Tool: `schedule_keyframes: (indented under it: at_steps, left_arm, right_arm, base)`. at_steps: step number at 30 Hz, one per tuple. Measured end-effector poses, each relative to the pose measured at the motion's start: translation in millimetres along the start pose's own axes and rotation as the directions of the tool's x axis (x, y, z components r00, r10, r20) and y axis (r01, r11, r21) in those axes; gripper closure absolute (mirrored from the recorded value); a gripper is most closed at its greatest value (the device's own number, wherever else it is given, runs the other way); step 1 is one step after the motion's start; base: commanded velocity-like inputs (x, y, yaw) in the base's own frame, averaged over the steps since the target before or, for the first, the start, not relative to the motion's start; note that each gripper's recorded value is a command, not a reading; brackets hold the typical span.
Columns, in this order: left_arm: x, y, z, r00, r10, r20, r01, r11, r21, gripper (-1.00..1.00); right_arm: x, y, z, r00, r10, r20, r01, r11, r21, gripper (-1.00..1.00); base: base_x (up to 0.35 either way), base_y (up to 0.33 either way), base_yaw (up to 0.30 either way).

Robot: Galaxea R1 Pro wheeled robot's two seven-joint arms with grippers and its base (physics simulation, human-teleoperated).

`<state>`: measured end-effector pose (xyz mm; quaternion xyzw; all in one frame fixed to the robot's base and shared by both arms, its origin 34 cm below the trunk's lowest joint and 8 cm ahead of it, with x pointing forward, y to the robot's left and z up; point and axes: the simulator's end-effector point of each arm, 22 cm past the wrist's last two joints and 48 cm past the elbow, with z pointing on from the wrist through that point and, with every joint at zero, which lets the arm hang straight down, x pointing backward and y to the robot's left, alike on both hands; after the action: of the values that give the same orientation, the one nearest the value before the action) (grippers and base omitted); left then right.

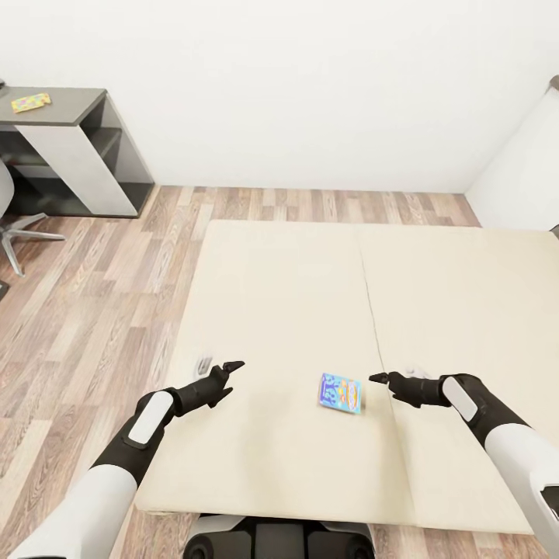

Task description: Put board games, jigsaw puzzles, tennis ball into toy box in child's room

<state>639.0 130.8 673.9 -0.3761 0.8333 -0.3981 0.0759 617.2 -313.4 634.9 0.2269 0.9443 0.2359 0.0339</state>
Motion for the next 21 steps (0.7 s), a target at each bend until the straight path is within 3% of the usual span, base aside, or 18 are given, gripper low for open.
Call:
schedule_keyframes:
  at_steps: [21]
  left_arm:
    - [-1.5, -1.4, -0.3, 1.000, 0.005, 0.009, -0.005, 1.000, 0.004, -1.00]
  right_arm:
    - [-0.8, 1.3, 0.8, 1.000, -0.010, 0.004, 0.010, 1.000, -0.001, -1.00]
  base:
    - [0.000, 0.000, 0.000]
